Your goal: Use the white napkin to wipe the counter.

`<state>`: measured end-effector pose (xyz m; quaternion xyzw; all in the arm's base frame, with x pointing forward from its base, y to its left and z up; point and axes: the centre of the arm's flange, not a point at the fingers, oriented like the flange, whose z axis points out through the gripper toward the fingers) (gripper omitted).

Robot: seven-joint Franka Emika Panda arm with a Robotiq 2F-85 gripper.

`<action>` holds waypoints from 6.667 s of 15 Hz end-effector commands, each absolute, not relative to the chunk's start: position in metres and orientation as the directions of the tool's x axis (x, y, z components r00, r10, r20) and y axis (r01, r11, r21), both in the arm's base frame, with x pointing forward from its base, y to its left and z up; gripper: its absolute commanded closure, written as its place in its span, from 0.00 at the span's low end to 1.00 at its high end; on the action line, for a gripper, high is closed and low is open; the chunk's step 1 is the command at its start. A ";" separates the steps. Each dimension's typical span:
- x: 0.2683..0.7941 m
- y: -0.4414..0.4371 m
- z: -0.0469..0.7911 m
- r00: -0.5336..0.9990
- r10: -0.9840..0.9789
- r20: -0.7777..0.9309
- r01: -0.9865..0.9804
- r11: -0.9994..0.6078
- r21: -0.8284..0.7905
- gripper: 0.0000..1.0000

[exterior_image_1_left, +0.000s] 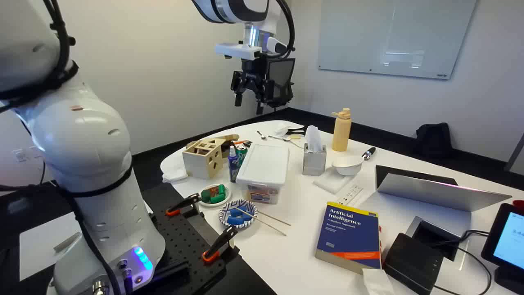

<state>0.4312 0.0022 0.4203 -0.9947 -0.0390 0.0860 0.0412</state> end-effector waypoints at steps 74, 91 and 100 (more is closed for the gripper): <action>0.486 -0.485 0.005 0.862 0.194 -0.468 0.159 -0.981 -0.113 0.00; 0.506 -0.490 -0.002 0.930 0.105 -0.351 0.082 -0.993 -0.080 0.74; 0.497 -0.499 0.113 0.945 0.091 -0.314 0.087 -0.996 -0.029 0.99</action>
